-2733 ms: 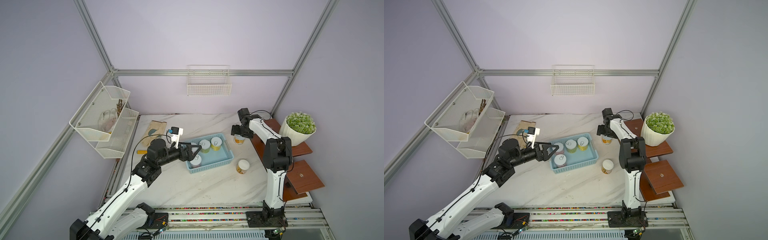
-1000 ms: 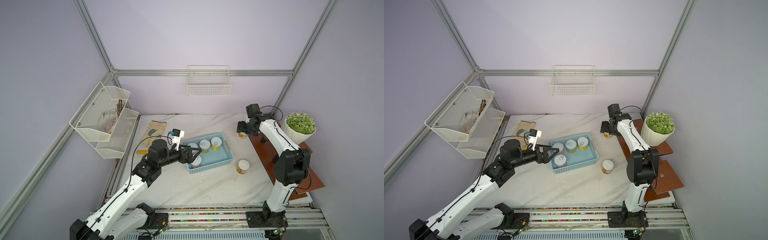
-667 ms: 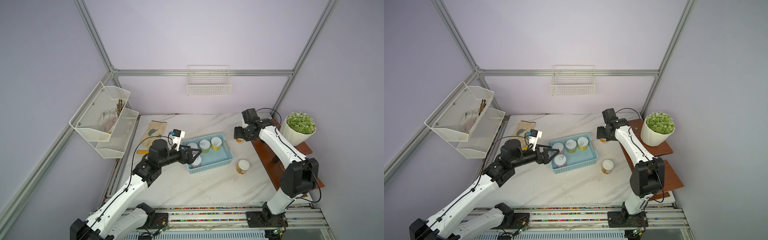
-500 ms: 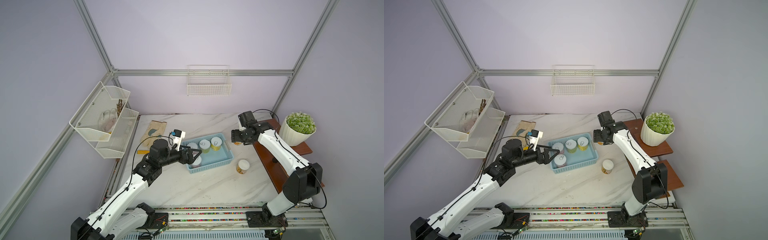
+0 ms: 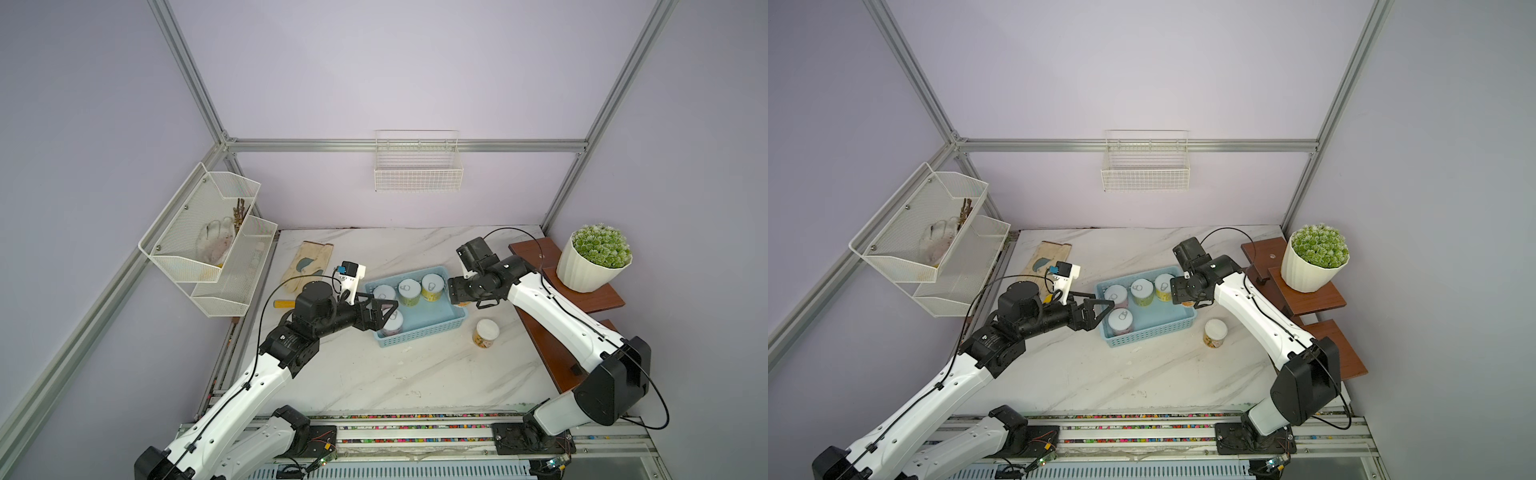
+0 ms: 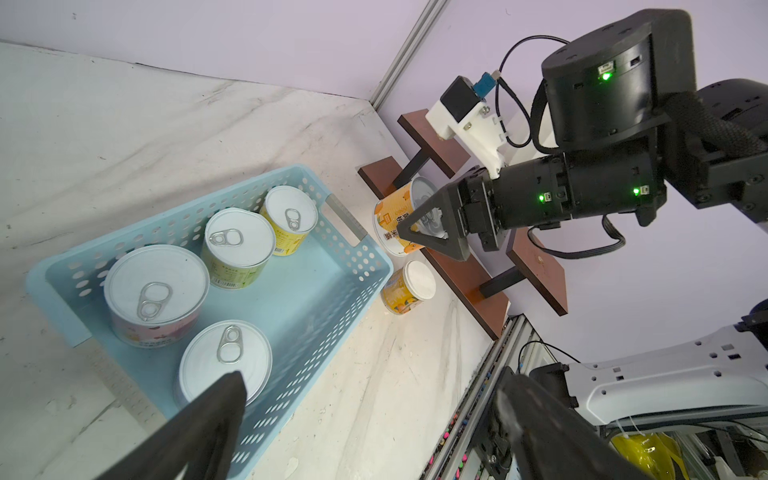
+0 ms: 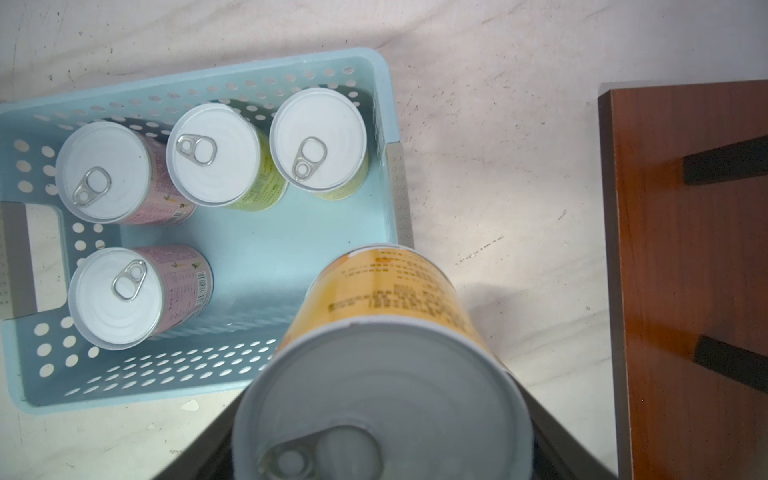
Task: Put the canned food in the basket
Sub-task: Place the canned food in the basket.
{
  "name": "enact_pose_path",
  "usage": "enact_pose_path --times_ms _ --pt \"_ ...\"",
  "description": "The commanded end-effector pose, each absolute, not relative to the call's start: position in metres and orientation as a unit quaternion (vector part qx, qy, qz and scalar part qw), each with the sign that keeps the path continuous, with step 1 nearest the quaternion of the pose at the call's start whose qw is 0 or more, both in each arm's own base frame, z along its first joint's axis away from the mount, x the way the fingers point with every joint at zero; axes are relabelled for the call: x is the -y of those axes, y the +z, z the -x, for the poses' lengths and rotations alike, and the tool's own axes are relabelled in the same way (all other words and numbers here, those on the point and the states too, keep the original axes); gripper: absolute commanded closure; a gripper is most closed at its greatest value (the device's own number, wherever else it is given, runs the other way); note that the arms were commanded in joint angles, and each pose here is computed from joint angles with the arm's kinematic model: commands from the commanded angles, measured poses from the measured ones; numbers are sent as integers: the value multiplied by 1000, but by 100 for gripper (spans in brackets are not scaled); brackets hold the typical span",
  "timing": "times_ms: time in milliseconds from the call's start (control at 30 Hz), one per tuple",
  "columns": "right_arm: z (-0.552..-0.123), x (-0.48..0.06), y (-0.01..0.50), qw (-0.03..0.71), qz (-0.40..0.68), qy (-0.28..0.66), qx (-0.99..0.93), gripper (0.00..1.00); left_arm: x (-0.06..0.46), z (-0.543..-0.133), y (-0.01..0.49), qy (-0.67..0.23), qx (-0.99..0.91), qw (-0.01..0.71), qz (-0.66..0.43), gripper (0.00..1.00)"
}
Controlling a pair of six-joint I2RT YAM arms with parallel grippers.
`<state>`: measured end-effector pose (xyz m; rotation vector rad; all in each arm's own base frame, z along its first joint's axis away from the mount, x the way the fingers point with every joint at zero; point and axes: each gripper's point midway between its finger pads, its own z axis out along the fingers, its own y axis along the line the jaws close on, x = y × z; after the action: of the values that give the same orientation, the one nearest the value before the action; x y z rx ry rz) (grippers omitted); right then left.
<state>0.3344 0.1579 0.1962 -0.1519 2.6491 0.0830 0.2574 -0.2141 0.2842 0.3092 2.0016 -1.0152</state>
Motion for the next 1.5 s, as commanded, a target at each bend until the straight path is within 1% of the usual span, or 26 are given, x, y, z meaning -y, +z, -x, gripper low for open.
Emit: enact_pose_path --times_ms 0,33,300,600,1467 --pt "-336 -172 202 256 54 42 -964 45 207 -255 284 -390 -799 439 -125 0" --pt "-337 -179 191 243 60 39 -967 45 206 -254 283 -390 -800 437 -125 0" --pt "-341 -220 169 218 88 68 -970 45 195 -246 268 -369 -822 420 -108 0" --pt "-349 -247 148 200 102 77 -971 45 178 -239 249 -329 -851 400 -84 0" --pt "-363 -283 100 159 127 65 -977 45 177 -240 240 -317 -859 392 -88 0"
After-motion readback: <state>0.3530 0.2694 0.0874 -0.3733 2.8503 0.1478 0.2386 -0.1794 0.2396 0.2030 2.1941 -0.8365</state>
